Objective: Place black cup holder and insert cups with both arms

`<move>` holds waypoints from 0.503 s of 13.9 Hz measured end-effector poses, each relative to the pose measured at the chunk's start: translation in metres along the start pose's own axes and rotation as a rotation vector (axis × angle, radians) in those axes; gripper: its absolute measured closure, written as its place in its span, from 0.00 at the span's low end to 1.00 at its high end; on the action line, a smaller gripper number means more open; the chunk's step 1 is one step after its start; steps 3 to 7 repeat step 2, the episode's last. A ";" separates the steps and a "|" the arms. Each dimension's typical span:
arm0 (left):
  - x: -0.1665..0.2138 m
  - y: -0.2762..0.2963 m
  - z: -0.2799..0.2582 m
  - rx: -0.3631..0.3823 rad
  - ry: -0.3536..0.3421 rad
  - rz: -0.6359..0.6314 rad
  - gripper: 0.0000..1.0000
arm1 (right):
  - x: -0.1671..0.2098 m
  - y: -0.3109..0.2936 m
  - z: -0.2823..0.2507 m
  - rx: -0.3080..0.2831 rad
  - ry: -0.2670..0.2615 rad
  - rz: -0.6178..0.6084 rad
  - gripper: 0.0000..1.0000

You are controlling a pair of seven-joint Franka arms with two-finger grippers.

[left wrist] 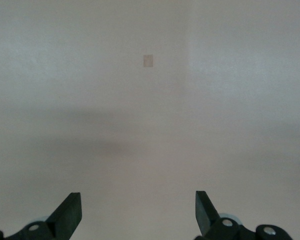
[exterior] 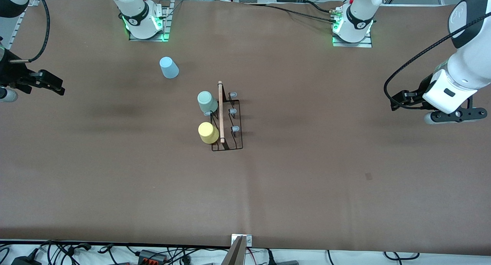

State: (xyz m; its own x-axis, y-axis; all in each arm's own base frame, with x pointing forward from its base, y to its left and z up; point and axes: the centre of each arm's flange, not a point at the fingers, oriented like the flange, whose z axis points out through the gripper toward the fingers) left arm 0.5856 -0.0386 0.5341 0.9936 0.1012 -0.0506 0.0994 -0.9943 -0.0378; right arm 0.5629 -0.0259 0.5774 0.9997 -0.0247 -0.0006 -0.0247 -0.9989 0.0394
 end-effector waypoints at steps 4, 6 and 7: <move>0.000 -0.001 0.000 0.000 0.000 -0.001 0.00 | 0.000 0.000 0.001 0.004 -0.003 0.000 0.00; 0.000 -0.001 0.000 0.000 0.000 -0.001 0.00 | 0.000 0.000 0.001 0.004 -0.003 0.000 0.00; 0.000 -0.001 0.000 0.000 0.000 -0.001 0.00 | 0.000 0.000 0.001 0.004 -0.003 0.000 0.00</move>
